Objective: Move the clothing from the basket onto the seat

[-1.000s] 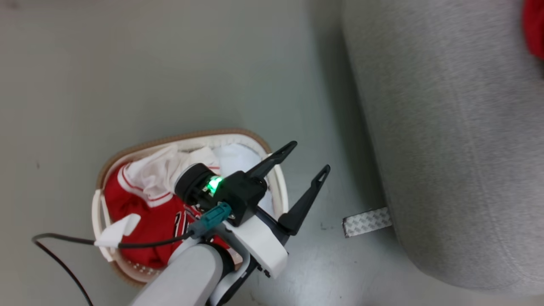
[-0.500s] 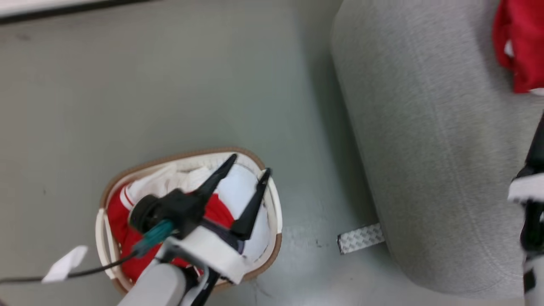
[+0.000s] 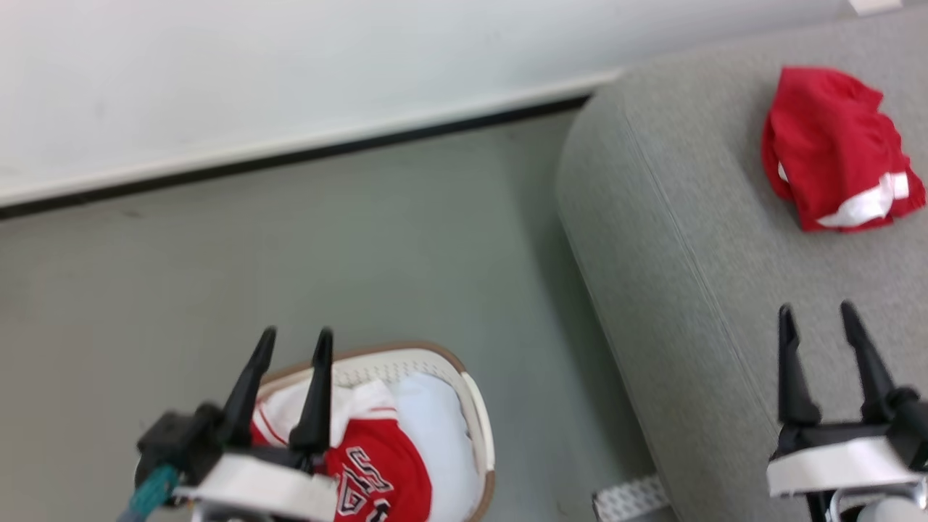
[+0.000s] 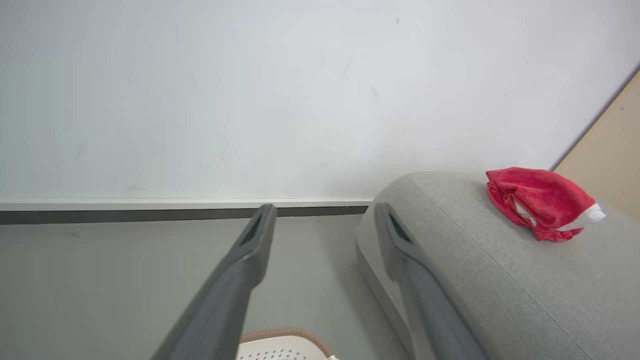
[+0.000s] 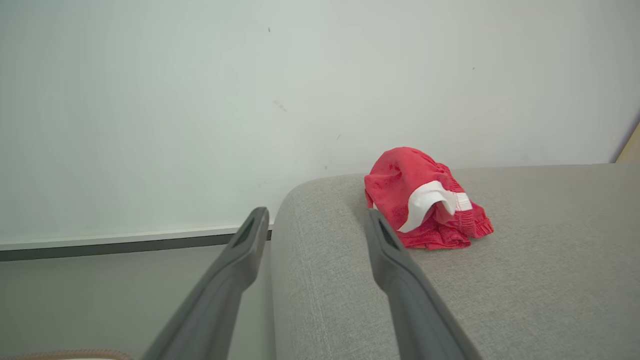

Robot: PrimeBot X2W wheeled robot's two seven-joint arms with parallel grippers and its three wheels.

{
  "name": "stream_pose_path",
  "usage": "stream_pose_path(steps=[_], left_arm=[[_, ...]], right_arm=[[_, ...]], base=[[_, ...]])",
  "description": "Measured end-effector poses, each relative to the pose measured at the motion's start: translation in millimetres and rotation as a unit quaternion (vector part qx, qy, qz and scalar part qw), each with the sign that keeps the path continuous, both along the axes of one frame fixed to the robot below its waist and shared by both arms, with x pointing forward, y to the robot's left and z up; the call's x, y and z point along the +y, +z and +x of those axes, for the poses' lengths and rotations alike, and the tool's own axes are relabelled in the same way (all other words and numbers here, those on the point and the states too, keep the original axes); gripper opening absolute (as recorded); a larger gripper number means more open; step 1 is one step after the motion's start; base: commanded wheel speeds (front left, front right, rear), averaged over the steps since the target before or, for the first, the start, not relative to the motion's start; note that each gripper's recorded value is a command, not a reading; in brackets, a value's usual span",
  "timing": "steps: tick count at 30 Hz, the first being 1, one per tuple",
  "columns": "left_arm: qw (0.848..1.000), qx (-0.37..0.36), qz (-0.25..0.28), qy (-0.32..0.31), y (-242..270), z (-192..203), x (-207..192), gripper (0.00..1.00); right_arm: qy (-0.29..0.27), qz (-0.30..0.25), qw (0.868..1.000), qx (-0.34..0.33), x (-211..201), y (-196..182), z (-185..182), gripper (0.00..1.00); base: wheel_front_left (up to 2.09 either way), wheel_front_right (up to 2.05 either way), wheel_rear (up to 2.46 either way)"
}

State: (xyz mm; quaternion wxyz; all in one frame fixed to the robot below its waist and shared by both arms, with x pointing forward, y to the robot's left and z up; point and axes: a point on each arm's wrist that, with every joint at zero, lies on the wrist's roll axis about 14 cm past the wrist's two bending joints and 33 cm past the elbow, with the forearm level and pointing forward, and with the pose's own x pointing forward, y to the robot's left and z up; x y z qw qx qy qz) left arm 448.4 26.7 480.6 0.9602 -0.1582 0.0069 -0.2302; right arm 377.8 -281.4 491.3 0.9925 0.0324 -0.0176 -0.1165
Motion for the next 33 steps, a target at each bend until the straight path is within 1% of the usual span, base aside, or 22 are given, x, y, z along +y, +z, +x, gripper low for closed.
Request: stream_pose_path(steps=[4, 6, 9, 13, 18, 23, 33], left_arm=[[0.999, -0.004, 0.016, 0.047, 5.4, -21.2, 32.7, 1.0], [0.997, -0.004, 0.028, 0.073, 5.7, -32.3, 50.2, 1.0], [0.993, -0.002, 0.038, 0.109, 6.5, -51.0, 73.9, 1.0], [0.989, -0.006, 0.047, 0.141, 9.5, -72.2, 96.5, 1.0], [0.984, -0.017, 0.05, 0.171, 16.8, -85.4, 117.7, 1.0], [0.981, -0.022, 0.048, 0.188, 20.5, -92.9, 129.0, 1.0], [0.982, -0.017, 0.044, 0.184, 18.6, -94.0, 125.2, 1.0]], right_arm=[[0.032, -0.001, 0.999, -0.011, 24.3, 6.8, -10.9, 1.0], [0.048, -0.011, 0.999, -0.012, 34.8, 8.1, -17.0, 1.0], [0.068, -0.004, 0.998, -0.014, 50.1, 7.8, -25.6, 1.0], [0.098, -0.002, 0.995, -0.01, 71.1, 4.0, -32.0, 1.0], [0.135, 0.009, 0.991, -0.019, 95.5, 7.4, -27.6, 1.0], [0.151, 0.014, 0.988, -0.021, 106.2, 8.5, -26.9, 1.0], [0.155, 0.024, 0.988, -0.019, 109.8, 6.1, -27.4, 1.0]], base=[[0.0, 0.0, 0.0], [0.0, 0.0, 0.0], [0.0, 0.0, 0.0], [0.0, 0.0, 0.0], [0.0, 0.0, 0.0], [0.0, 0.0, 0.0], [0.0, 0.0, 0.0]])
